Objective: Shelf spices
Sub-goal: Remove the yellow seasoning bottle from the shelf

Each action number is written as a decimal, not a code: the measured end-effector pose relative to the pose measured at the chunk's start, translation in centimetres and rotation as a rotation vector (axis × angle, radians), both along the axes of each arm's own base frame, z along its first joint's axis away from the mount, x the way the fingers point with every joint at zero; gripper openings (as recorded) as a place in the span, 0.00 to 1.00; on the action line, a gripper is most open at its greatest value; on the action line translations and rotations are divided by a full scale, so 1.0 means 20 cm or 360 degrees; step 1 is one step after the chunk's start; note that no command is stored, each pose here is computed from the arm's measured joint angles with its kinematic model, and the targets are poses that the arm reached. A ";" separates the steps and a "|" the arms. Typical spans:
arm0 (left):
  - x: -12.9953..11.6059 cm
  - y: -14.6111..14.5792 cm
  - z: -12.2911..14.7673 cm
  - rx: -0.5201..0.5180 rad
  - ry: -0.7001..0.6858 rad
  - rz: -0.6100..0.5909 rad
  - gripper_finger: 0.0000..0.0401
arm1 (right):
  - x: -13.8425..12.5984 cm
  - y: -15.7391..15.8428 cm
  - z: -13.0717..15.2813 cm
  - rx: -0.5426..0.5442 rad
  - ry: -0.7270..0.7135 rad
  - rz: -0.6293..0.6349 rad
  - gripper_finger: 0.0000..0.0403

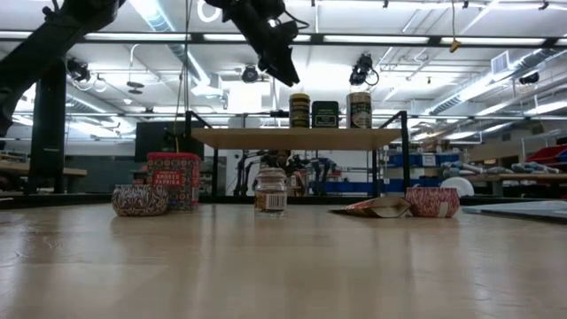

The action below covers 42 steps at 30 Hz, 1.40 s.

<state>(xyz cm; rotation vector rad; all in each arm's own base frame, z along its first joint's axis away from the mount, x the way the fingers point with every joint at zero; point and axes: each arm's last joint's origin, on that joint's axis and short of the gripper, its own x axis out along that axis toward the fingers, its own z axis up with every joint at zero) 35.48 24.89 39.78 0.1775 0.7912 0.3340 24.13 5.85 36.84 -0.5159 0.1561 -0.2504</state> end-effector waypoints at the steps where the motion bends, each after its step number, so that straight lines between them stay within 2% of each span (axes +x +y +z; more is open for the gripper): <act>1: 0.00 0.00 0.00 -0.0028 -0.0034 0.0002 0.84 | 0.00 0.00 0.00 0.0000 0.0000 -0.0002 0.43; 8: 0.03 0.02 -0.01 -0.0117 -0.0138 0.0006 0.84 | 0.00 0.00 0.00 0.0000 0.0003 -0.0001 0.43; 20: 0.13 0.10 -0.20 -0.0206 -0.0041 0.0041 0.84 | 0.00 0.00 -0.01 -0.0002 0.0019 -0.0002 0.43; 28: 0.13 0.11 -0.24 -0.0247 0.0012 0.0044 0.84 | 0.00 0.00 -0.01 -0.0004 0.0022 -0.0002 0.43; 36: 0.12 0.10 -0.25 -0.0277 0.0056 0.0046 0.76 | 0.00 0.00 -0.01 -0.0004 0.0022 -0.0003 0.43; 42: 0.12 0.10 -0.25 -0.0278 0.0061 0.0041 0.63 | 0.00 0.00 -0.01 -0.0004 0.0021 -0.0003 0.43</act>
